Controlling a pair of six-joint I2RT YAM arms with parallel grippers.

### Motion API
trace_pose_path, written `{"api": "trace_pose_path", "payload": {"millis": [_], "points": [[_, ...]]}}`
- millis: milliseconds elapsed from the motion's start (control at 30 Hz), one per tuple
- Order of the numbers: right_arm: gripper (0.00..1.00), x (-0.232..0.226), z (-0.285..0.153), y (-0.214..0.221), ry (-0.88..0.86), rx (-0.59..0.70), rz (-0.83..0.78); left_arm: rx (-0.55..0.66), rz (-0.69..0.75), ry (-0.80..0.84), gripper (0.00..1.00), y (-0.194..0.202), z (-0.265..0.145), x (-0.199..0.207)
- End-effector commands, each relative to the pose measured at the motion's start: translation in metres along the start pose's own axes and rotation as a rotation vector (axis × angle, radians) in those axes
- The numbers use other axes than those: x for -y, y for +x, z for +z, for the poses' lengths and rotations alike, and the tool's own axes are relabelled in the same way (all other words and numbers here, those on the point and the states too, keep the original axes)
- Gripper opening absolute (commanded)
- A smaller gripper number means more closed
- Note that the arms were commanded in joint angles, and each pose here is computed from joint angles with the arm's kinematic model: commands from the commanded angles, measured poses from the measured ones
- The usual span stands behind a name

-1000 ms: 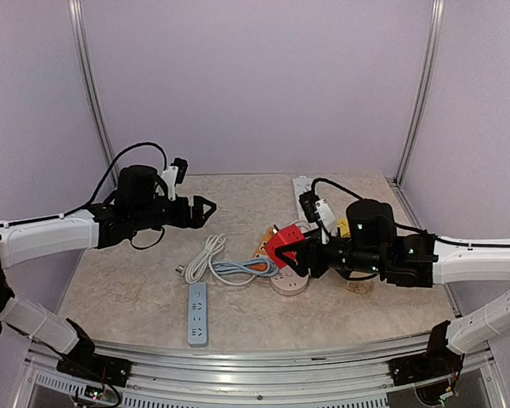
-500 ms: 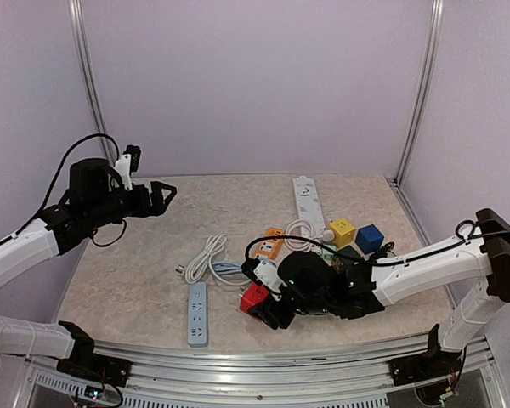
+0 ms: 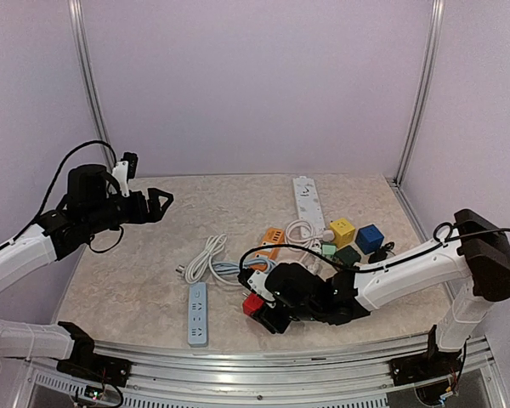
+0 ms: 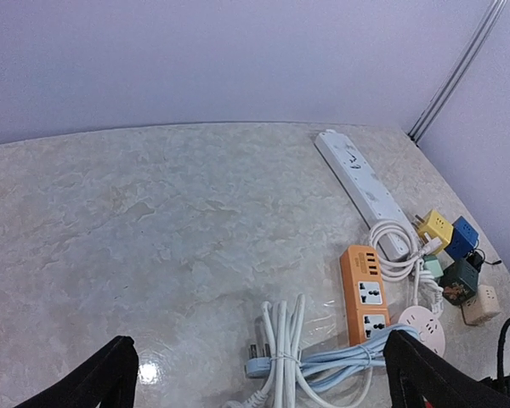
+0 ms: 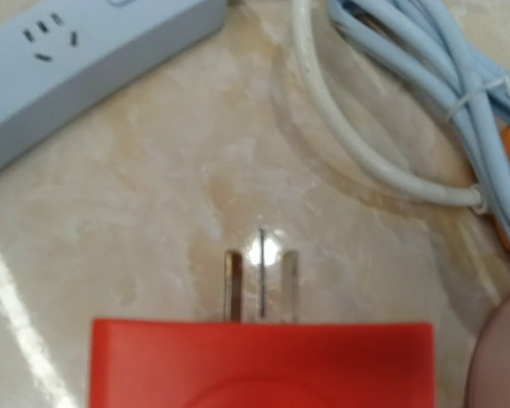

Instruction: Pull the plug off the socket

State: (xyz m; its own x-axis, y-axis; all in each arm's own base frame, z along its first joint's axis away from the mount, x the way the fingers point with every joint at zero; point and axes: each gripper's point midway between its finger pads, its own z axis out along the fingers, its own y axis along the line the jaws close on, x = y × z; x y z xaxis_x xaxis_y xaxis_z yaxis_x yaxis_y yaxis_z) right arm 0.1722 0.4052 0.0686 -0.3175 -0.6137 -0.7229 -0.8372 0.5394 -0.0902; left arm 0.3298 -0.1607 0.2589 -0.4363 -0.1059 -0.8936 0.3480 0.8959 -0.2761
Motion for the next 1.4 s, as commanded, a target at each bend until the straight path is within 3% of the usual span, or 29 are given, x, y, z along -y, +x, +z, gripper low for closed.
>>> {"api": "trace_pose_path", "payload": {"millis": [0, 167, 533, 733, 967, 1167, 1367], "points": [[0.18, 0.002, 0.002, -0.005, 0.039, 0.003, 0.004, -0.006, -0.015, -0.011, 0.99, 0.007, 0.002, -0.005], [0.44, 0.004, 0.001, -0.003, 0.045, 0.004, 0.003, 0.007, -0.021, -0.017, 0.99, 0.004, 0.003, -0.006], [0.85, 0.000, -0.004, -0.007, 0.017, 0.033, 0.015, 0.021, -0.026, -0.023, 0.99, 0.003, 0.005, -0.008], [0.92, 0.002, -0.010, -0.018, 0.017, 0.059, 0.031, 0.023, -0.020, -0.027, 0.99, 0.003, 0.005, -0.009], [0.98, 0.032, -0.030, -0.067, 0.063, 0.162, 0.113, 0.031, 0.005, -0.044, 0.99, 0.001, 0.008, -0.016], [1.00, 0.103, -0.029, -0.097, 0.069, 0.229, 0.220, 0.078, 0.016, -0.056, 0.99, -0.006, 0.016, -0.045], [1.00, 0.210, -0.026, -0.077, 0.233, 0.205, 0.289, 0.138, 0.016, -0.170, 0.99, -0.015, 0.013, -0.109]]}}
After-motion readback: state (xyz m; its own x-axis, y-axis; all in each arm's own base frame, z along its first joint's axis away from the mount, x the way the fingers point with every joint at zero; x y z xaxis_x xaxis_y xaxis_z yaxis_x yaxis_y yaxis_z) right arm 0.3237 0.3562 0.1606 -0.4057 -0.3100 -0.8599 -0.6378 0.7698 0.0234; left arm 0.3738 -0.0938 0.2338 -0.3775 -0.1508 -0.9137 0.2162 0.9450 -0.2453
